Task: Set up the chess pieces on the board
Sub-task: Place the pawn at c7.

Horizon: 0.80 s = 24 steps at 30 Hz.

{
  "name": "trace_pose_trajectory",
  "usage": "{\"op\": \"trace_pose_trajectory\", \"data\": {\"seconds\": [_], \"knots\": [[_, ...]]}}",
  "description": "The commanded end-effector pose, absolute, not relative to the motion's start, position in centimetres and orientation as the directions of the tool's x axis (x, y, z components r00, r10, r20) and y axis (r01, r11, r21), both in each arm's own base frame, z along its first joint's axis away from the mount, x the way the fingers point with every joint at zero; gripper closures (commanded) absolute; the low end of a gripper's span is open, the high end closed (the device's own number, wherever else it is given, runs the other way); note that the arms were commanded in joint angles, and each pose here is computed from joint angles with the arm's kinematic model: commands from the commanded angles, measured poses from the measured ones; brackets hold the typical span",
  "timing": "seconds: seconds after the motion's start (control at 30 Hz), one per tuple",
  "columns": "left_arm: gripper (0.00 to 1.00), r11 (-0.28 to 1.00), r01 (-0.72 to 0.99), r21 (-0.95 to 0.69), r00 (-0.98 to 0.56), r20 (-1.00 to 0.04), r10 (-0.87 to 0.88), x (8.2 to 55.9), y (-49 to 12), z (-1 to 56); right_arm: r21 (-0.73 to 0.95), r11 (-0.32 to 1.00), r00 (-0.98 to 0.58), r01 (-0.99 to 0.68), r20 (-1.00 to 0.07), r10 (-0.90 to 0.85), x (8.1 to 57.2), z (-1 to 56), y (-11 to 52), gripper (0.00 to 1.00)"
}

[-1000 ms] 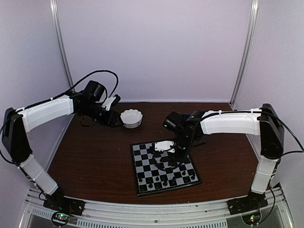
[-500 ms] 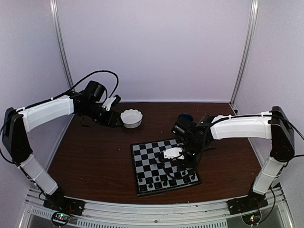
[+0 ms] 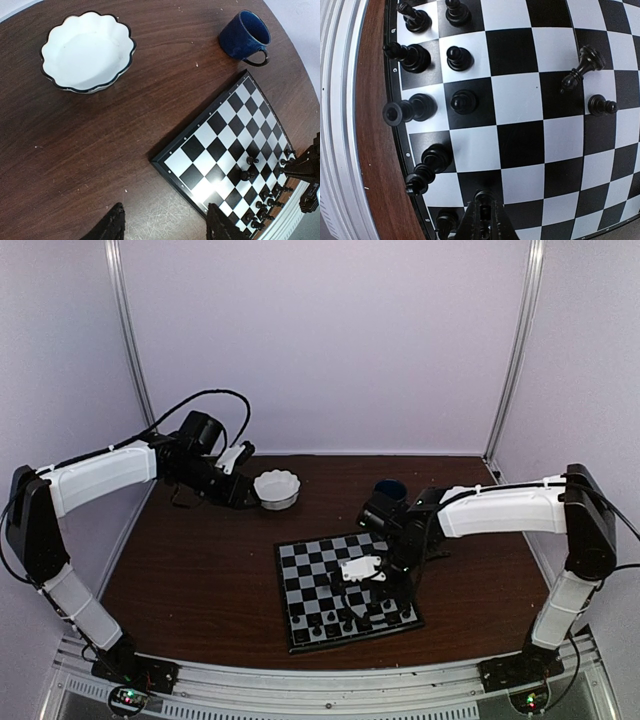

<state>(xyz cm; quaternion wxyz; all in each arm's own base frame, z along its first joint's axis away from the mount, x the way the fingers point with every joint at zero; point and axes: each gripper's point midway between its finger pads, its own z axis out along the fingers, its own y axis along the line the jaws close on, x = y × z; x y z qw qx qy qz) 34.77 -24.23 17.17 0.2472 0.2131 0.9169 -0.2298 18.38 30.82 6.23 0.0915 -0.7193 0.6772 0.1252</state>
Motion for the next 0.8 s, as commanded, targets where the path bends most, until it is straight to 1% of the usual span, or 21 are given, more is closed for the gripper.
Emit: {"op": "trace_pose_trajectory", "data": {"seconds": [0.0, 0.27, 0.53, 0.6, 0.7, 0.77], "knots": [[0.44, 0.793, 0.517, -0.322, -0.772, -0.576, 0.270, 35.35, -24.71, 17.75, 0.071, -0.097, 0.073, -0.993, -0.289, -0.955, 17.39, 5.35, 30.70, 0.95], [0.44, 0.793, 0.517, -0.322, -0.772, -0.576, 0.270, 35.34, -24.72, 17.73, 0.075, -0.108, 0.083, -0.991, -0.276, -0.958, 17.17, 4.95, 30.69, 0.95], [0.44, 0.793, 0.517, -0.322, -0.772, -0.575, 0.270, 35.36, -24.71, 17.70, 0.078, -0.107, 0.083, -0.991, -0.263, -0.961, 17.26, 4.46, 30.62, 0.92], [0.44, 0.793, 0.516, -0.322, -0.772, -0.576, 0.268, 35.37, -24.72, 17.78, 0.077, -0.104, 0.081, -0.992, -0.262, -0.962, 17.32, 4.43, 30.63, 0.90], [0.44, 0.793, 0.517, -0.323, -0.772, -0.577, 0.268, 35.38, -24.71, 17.82, 0.075, -0.096, 0.073, -0.992, -0.271, -0.960, 17.37, 4.83, 30.81, 0.82], [0.44, 0.792, 0.518, -0.324, -0.771, -0.577, 0.268, 35.35, -24.75, 17.84, 0.077, -0.095, 0.070, -0.992, -0.283, -0.956, 17.27, 5.38, 30.96, 0.80]]}}
